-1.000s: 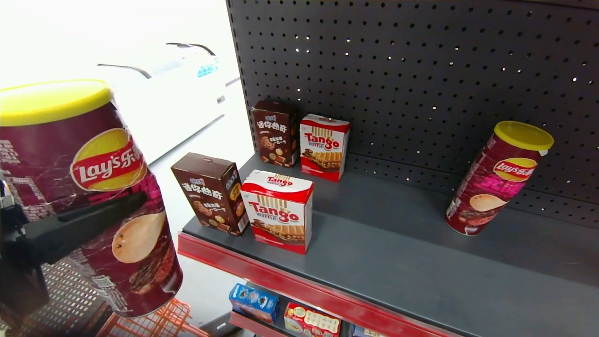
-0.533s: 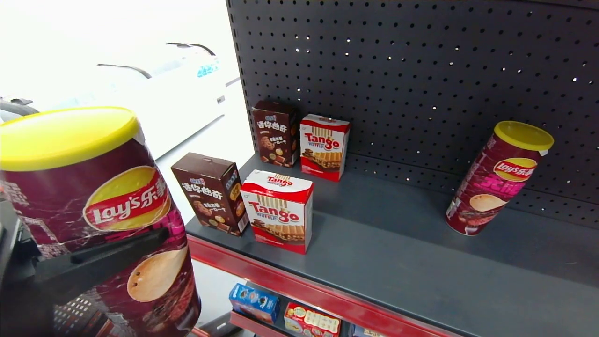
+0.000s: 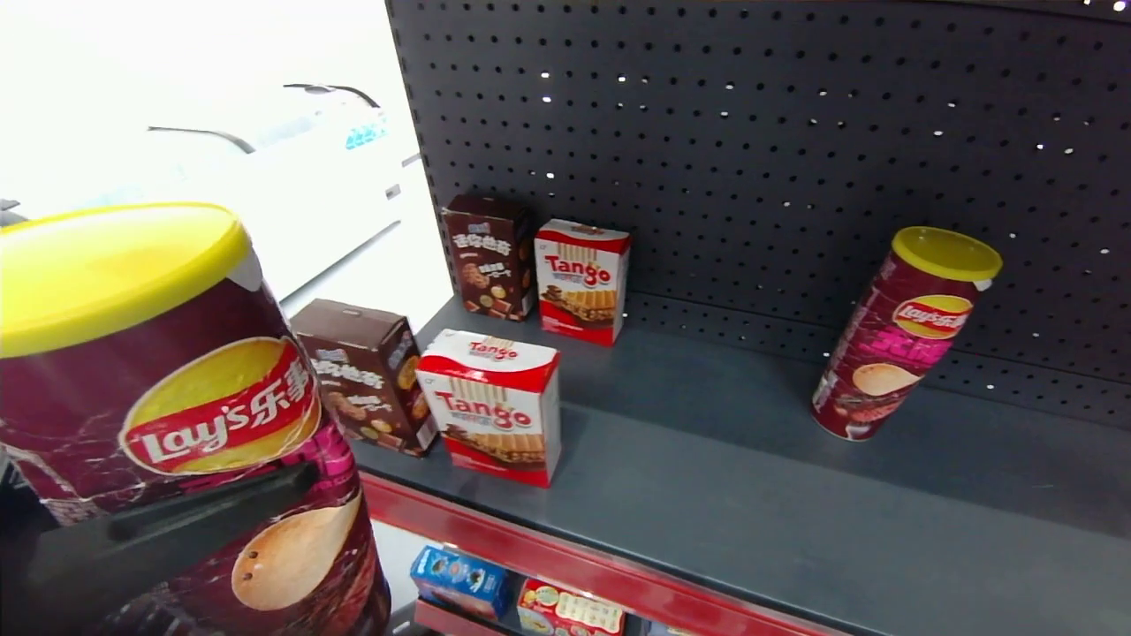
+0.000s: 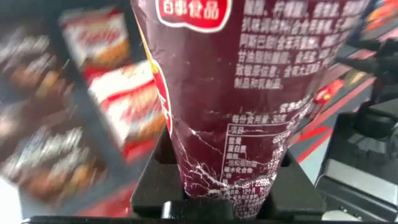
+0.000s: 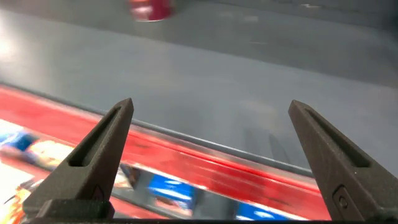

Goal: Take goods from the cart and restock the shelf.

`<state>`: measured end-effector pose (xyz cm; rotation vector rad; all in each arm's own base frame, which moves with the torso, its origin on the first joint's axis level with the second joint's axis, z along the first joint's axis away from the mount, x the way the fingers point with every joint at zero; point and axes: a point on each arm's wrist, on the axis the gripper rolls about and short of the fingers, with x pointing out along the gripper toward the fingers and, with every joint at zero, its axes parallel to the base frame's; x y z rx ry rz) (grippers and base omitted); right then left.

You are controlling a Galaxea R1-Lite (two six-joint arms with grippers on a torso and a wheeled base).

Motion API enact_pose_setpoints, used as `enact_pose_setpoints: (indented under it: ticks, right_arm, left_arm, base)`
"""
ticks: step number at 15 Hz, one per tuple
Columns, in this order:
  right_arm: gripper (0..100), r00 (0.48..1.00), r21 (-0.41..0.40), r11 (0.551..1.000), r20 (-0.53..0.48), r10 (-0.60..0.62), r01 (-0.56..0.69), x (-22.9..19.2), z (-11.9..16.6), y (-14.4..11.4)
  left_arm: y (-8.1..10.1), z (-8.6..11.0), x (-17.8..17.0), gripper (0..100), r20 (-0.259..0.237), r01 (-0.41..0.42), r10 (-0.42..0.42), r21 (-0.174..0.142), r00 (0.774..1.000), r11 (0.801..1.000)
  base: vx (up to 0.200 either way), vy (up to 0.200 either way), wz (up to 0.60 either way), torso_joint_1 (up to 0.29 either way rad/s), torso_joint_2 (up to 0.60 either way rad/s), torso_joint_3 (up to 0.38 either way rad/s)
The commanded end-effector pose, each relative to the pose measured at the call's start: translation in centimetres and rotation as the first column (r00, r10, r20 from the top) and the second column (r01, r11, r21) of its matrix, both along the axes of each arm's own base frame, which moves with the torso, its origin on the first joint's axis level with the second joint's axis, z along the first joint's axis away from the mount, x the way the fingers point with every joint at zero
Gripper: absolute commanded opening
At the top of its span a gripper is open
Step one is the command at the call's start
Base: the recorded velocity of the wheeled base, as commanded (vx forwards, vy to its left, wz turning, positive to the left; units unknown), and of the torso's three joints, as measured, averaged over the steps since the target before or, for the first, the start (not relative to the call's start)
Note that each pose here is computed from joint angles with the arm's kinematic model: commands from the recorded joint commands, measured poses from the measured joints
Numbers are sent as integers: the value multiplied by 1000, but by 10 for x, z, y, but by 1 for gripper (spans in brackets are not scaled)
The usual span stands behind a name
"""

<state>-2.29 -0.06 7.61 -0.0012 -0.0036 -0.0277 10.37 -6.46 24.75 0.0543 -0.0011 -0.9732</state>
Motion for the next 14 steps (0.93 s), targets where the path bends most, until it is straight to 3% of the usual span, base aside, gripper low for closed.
enact_pose_setpoints:
  ticks: [1,5,14]
  right_arm:
    - [100,1000,0,1000,-1,0,0,0,0,0]
    - [100,1000,0,1000,-1,0,0,0,0,0]
    - [100,1000,1,1000,-1,0,0,0,0,0]
  left_arm:
    - [-2,0,0,0,-6,15,-15,3,1000,1000]
    - [-3,-1,0,0,-6,20,-20,3,1000,1000]
    - [-1,-2,-2,0,-8,6,-6,2,1000,1000]
  base:
    - [0,0,-600,2,2,2]
    - [0,0,-600,6,4,0]
    - [0,0,0,0,0,0]
